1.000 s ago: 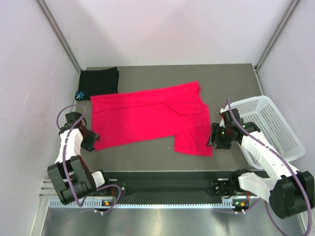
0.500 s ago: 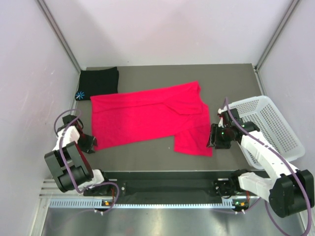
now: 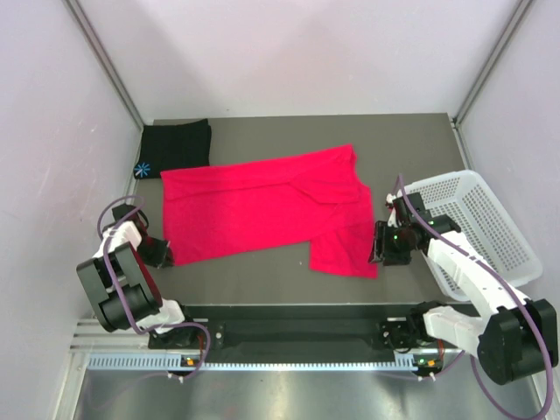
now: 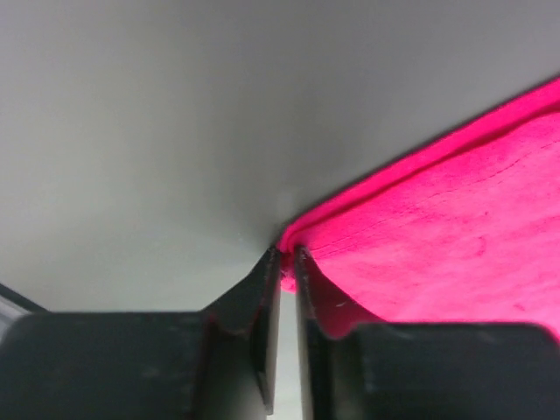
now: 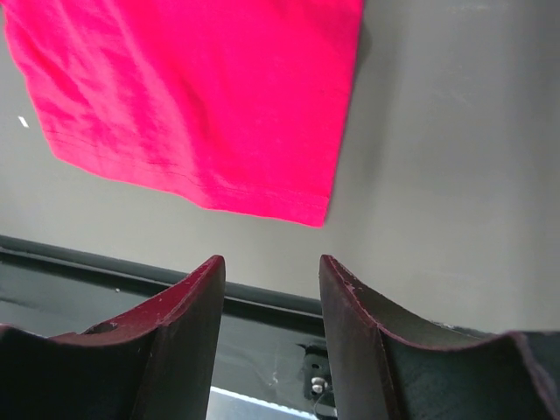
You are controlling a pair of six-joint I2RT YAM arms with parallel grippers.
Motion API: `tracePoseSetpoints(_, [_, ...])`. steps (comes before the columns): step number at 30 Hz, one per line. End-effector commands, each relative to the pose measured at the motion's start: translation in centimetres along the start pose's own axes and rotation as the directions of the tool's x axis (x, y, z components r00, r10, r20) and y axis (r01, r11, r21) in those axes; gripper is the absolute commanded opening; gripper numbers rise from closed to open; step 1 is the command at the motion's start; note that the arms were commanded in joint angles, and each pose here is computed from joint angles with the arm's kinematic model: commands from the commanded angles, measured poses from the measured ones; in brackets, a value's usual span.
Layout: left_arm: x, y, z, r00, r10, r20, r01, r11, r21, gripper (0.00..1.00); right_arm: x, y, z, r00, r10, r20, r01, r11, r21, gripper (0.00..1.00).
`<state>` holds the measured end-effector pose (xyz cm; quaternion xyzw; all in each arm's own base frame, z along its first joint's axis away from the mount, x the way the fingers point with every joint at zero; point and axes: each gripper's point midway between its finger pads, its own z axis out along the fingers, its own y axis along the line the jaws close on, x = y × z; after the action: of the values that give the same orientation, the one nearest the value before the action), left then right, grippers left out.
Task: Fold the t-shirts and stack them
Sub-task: Fold the tshirt
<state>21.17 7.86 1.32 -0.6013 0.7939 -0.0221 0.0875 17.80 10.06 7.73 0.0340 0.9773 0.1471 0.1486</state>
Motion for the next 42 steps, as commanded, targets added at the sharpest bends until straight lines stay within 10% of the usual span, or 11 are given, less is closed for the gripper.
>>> tracePoseSetpoints(1, [-0.6,0.6,1.4,1.000,-0.014,0.027,0.015,0.999,-0.034,0.11,-0.2,-0.7,-0.6,1.000,0.008,-0.007,-0.007,0.998,0.054,0.47])
tracePoseSetpoints(30, [-0.1,1.5,0.2,0.998,0.038,0.046,-0.037,0.999,-0.027,0.00,0.4,-3.2,6.2,0.974,0.228,0.000,-0.226,0.966,0.129,0.32])
tracePoseSetpoints(42, [-0.2,1.9,-0.8,0.999,-0.010,0.044,0.013,0.997,-0.070,0.00,1.4,-3.7,4.6,0.978,0.210,0.012,-0.209,0.965,0.156,0.00])
